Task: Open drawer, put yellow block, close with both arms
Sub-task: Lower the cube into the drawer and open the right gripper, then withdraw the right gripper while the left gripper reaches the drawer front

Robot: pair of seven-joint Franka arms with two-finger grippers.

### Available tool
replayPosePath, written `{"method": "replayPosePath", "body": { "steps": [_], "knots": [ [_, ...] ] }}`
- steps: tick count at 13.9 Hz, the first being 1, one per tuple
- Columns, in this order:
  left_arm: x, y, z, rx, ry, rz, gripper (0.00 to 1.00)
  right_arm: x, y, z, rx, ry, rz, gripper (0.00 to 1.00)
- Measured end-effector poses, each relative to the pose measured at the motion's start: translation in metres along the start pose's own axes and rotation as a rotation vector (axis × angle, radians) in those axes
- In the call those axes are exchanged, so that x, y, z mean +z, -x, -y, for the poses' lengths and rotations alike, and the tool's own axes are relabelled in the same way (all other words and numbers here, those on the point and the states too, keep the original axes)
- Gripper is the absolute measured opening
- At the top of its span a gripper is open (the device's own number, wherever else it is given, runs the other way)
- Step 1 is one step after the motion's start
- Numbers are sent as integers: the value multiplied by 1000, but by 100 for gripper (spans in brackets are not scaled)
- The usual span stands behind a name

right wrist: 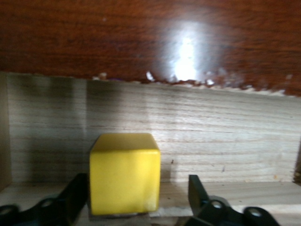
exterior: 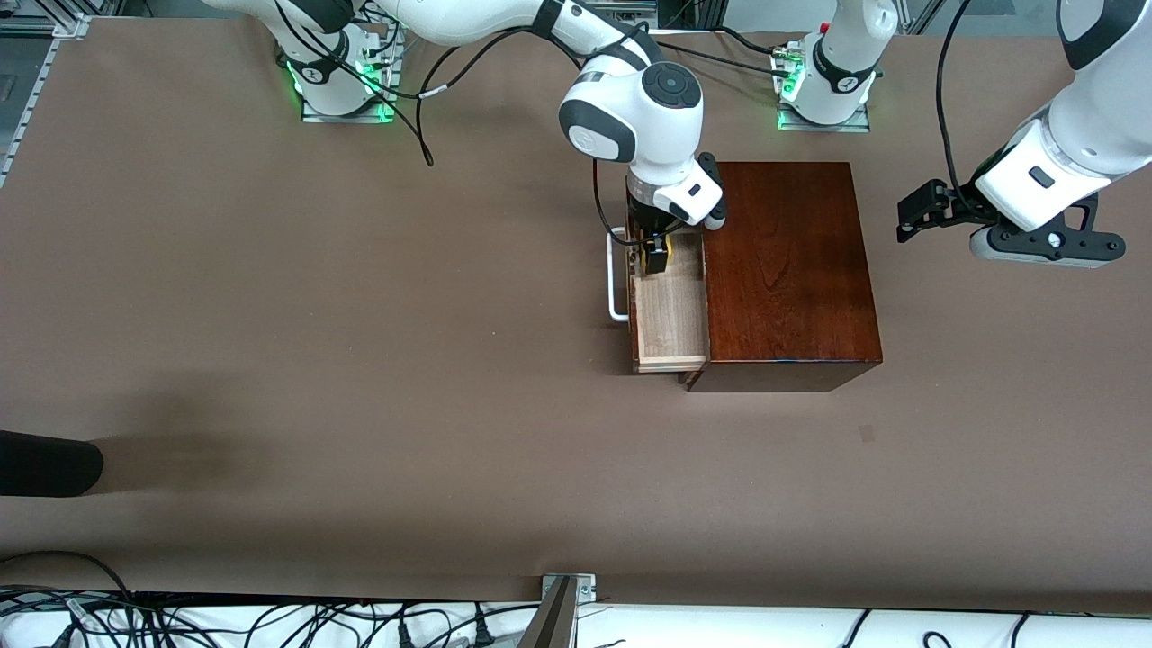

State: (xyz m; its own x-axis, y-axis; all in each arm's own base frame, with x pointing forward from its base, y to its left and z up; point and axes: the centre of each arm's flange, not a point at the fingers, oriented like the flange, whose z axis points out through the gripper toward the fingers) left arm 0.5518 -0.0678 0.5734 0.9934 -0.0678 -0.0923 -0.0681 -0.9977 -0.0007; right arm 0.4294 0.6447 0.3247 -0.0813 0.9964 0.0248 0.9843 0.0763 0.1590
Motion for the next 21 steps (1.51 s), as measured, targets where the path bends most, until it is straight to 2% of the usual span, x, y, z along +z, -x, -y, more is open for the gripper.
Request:
{"method": "replayPosePath", "body": {
  "steps": [3,6,8,10,13,14,16,19,21],
  "knots": [
    [0,1,-4,7,1,4,100,-55,3,-18,31,46,-45,100],
    [0,2,-15,26,-1,8,100,-141,37,-48,106,87,-64,100],
    [-3,5,-32,63,-4,11,100,-196,93,-83,214,70,-59,100],
    [-4,11,-64,153,-10,26,100,-240,170,-129,344,88,-50,100],
    [7,18,-126,405,-19,54,100,-280,293,-188,528,140,-31,100],
    [18,19,-148,486,-16,74,100,-284,326,-197,581,131,-17,100],
    [39,20,-188,628,31,106,100,-282,381,-202,690,53,-30,100],
    [57,20,-249,845,94,57,100,-272,465,-193,915,-51,-38,100],
    [72,30,-301,967,102,7,100,-267,510,-178,1032,-87,-20,100]
  ]
}}
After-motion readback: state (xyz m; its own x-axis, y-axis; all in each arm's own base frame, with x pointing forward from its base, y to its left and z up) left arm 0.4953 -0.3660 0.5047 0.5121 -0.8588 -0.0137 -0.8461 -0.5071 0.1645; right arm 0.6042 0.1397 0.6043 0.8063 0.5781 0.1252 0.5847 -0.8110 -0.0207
